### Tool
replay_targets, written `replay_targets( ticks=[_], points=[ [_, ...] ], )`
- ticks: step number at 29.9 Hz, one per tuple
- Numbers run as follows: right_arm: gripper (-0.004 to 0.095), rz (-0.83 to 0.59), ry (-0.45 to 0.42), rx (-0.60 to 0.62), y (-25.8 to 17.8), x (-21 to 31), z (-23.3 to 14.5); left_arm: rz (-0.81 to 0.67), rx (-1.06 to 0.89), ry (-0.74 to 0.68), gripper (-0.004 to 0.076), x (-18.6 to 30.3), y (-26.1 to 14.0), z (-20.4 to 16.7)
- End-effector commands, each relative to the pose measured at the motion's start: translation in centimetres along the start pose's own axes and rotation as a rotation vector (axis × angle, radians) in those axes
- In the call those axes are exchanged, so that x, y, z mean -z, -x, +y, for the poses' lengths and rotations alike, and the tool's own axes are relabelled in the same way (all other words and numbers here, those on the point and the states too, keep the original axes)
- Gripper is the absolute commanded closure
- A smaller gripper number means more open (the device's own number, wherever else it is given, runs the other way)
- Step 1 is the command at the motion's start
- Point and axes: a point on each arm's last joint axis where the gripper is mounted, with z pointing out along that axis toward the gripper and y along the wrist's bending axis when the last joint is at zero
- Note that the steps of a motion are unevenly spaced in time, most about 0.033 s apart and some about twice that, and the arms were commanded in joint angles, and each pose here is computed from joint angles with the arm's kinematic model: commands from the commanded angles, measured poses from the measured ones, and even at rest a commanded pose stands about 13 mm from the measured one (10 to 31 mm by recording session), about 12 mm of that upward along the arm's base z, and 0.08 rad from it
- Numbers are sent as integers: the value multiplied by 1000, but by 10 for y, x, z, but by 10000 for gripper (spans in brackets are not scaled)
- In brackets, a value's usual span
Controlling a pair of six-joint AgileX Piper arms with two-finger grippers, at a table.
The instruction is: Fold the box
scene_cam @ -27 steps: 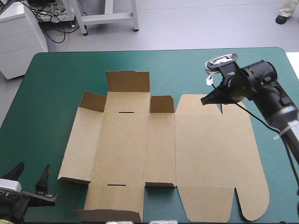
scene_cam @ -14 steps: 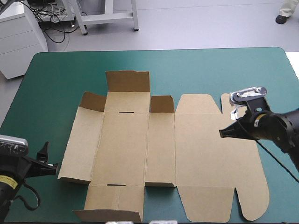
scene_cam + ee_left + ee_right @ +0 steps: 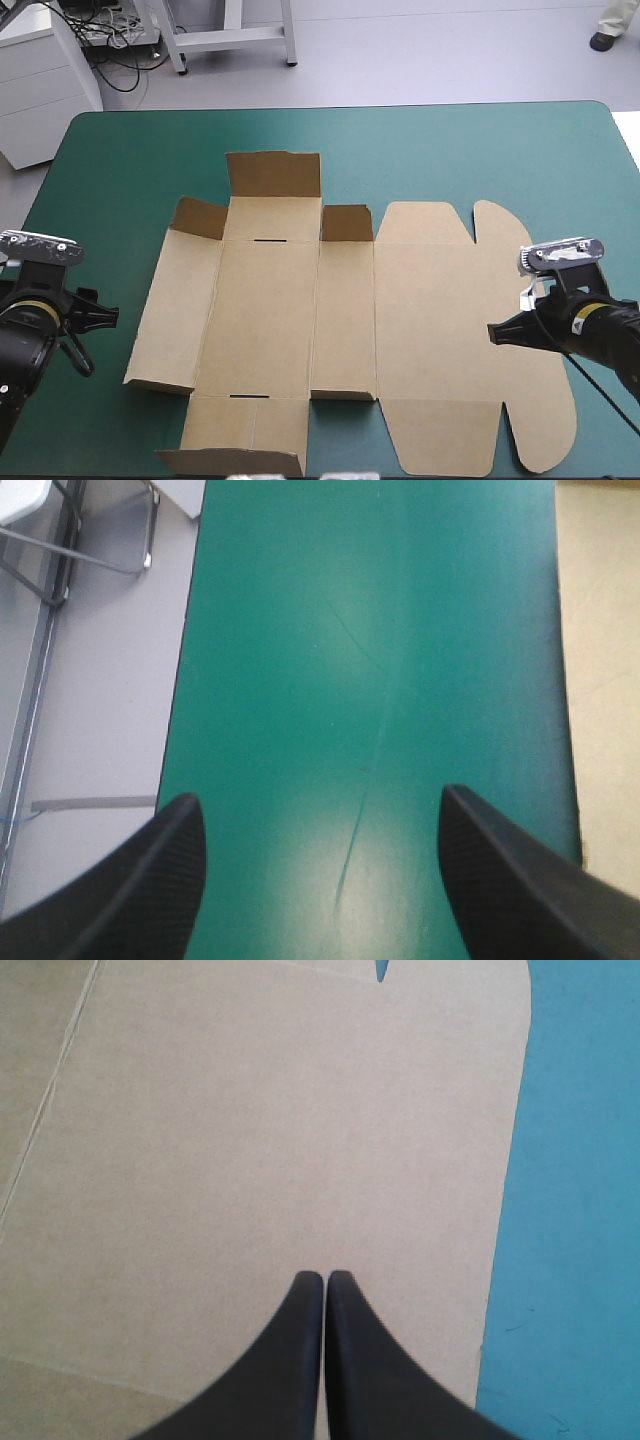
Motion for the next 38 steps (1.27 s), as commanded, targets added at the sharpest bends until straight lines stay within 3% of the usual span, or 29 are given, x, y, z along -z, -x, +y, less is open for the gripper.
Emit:
replay_targets(
  ticks=[1, 10, 15, 26, 33, 38],
  points=[
    [916, -78, 7, -10, 3, 10, 0, -28, -1, 34, 248, -2, 13, 3],
    [916, -73, 24, -10, 1, 10, 1, 16, 78, 93, 248, -28, 18, 17],
    [916, -75, 28, -12, 1, 10, 1, 36, 162, -31, 297, -45, 19, 22],
    [916, -71, 28, -12, 1, 10, 1, 367, 131, -191, 306, -95, 38, 20],
    [916, -72, 41, -20, 1, 10, 3, 572, 156, -410, 306, -110, 45, 13],
    [916, -72, 42, -19, 1, 10, 3, 538, 299, -635, 306, -116, 46, 14]
  ],
)
